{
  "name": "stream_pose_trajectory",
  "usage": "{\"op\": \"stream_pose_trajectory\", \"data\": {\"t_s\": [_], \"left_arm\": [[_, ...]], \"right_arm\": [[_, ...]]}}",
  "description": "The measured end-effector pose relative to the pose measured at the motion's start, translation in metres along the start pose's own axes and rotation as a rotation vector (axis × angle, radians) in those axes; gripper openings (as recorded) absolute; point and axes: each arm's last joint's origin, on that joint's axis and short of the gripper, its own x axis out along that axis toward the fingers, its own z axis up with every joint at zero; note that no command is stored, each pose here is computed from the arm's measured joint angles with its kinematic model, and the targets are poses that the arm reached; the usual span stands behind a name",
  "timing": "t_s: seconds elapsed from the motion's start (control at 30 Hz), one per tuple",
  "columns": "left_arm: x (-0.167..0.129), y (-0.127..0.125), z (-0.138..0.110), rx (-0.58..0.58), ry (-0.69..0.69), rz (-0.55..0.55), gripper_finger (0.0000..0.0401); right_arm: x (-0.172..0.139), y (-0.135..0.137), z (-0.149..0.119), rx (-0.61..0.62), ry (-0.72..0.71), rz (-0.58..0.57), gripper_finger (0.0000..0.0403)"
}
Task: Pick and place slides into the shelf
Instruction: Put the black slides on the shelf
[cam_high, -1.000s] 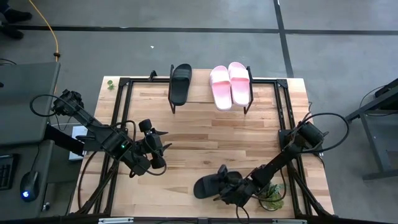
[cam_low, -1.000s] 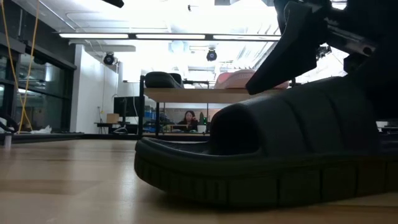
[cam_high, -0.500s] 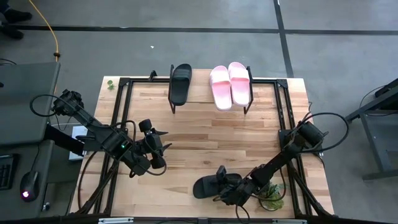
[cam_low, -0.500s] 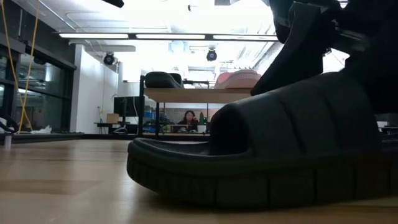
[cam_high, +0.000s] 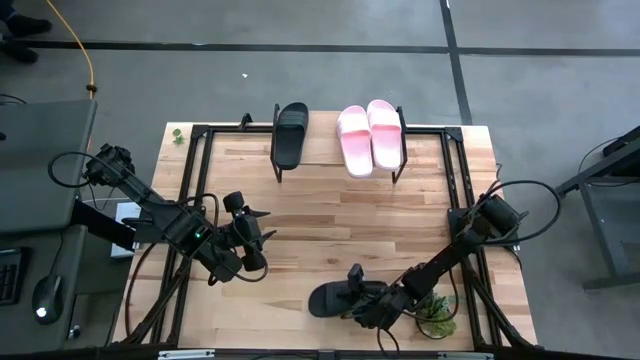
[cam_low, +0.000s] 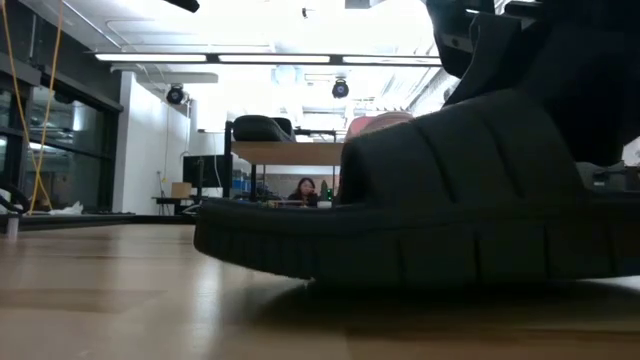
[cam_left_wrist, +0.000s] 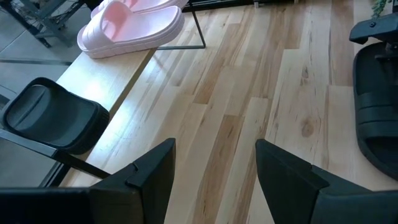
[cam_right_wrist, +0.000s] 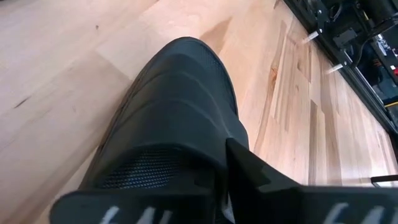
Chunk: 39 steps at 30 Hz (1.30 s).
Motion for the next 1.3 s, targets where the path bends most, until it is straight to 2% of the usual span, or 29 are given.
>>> {"op": "stream_pose_trajectory", "data": {"t_s": [0.17, 0.53, 0.73, 1.03, 1.2, 1.3], "left_arm": [[0.0, 0.0, 0.0, 0.0, 0.0, 0.0, 0.0205], [0.0, 0.0, 0.0, 0.0, 0.0, 0.0, 0.0205], [0.0, 0.0, 0.0, 0.0, 0.0, 0.0, 0.0205], [0.0, 0.0, 0.0, 0.0, 0.0, 0.0, 0.0205], [0.0, 0.0, 0.0, 0.0, 0.0, 0.0, 0.0205], [0.0, 0.0, 0.0, 0.0, 0.0, 0.0, 0.0205]], "right_arm": [[0.001, -0.002, -0.001, 0.012, 0.001, 0.01, 0.0006], [0.011, -0.013, -0.005, 0.115, -0.014, 0.145, 0.0003], [0.011, -0.013, -0.005, 0.109, -0.01, 0.129, 0.0004], [0.007, -0.021, -0.003, 0.039, 0.029, -0.059, 0.0004], [0.005, -0.032, 0.008, 0.054, 0.041, -0.192, 0.0004], [0.003, -0.035, 0.016, 0.02, 0.041, -0.211, 0.0004]]}}
